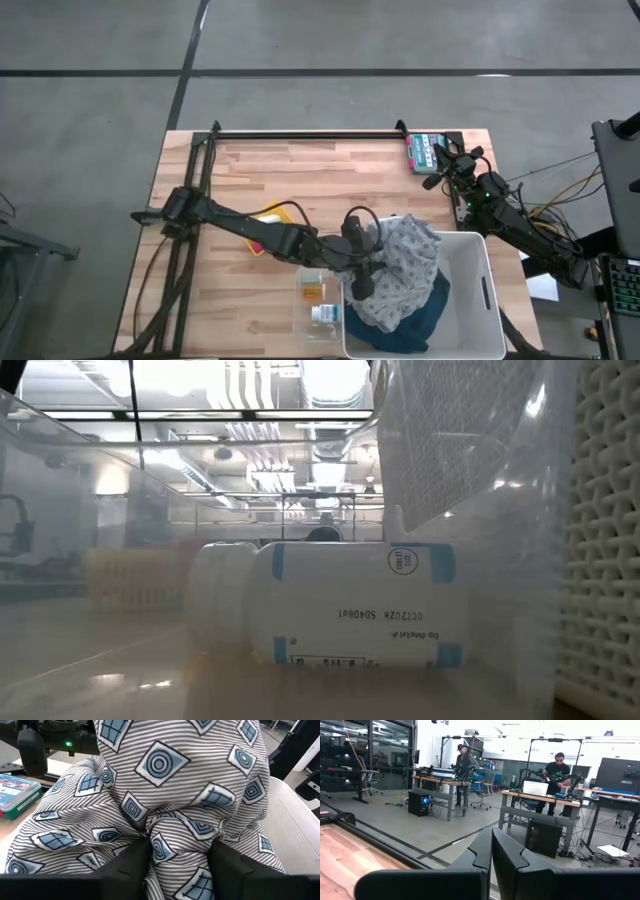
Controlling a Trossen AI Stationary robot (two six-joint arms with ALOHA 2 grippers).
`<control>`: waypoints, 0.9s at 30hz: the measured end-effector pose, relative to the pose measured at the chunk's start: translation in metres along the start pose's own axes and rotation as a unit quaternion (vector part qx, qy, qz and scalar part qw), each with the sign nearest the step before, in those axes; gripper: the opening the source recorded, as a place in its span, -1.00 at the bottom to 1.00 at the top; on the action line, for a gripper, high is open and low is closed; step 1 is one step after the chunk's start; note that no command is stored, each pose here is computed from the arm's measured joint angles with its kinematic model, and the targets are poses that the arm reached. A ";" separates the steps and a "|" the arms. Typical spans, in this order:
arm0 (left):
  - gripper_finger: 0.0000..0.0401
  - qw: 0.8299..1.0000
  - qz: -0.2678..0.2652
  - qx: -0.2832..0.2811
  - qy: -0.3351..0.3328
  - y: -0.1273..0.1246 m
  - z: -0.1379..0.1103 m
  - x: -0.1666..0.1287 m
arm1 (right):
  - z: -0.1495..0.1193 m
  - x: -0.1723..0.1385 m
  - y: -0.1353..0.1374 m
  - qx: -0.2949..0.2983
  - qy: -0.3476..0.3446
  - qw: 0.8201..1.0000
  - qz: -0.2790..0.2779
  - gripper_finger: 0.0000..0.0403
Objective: Pick & Place Medicine items
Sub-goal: Put the light blue patient gown into the white laundry bin
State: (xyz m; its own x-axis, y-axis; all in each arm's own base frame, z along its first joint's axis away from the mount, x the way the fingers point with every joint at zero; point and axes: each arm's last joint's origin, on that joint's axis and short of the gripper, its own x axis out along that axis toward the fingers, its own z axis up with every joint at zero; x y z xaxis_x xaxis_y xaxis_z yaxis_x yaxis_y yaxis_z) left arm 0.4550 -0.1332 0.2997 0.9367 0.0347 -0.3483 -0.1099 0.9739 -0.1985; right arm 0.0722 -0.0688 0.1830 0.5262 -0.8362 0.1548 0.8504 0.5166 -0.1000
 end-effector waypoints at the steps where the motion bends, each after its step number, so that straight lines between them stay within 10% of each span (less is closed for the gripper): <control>1: -0.16 1.000 0.001 0.000 0.000 0.000 0.000 0.000 | 0.000 0.000 0.000 0.000 0.000 1.000 0.000 -0.96; 27: 0.53 0.999 -0.013 0.029 -0.041 -0.002 0.008 0.000 | 0.000 0.000 0.000 0.000 0.000 1.000 0.000 -0.96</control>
State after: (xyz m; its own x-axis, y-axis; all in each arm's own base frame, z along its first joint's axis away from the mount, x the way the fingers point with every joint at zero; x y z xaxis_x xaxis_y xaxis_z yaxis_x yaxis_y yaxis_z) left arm 0.4577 -0.1337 0.3079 0.9634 0.0255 -0.2669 -0.0684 0.9859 -0.1526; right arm 0.0722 -0.0688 0.1830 0.5261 -0.8362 0.1551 0.8504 0.5165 -0.0998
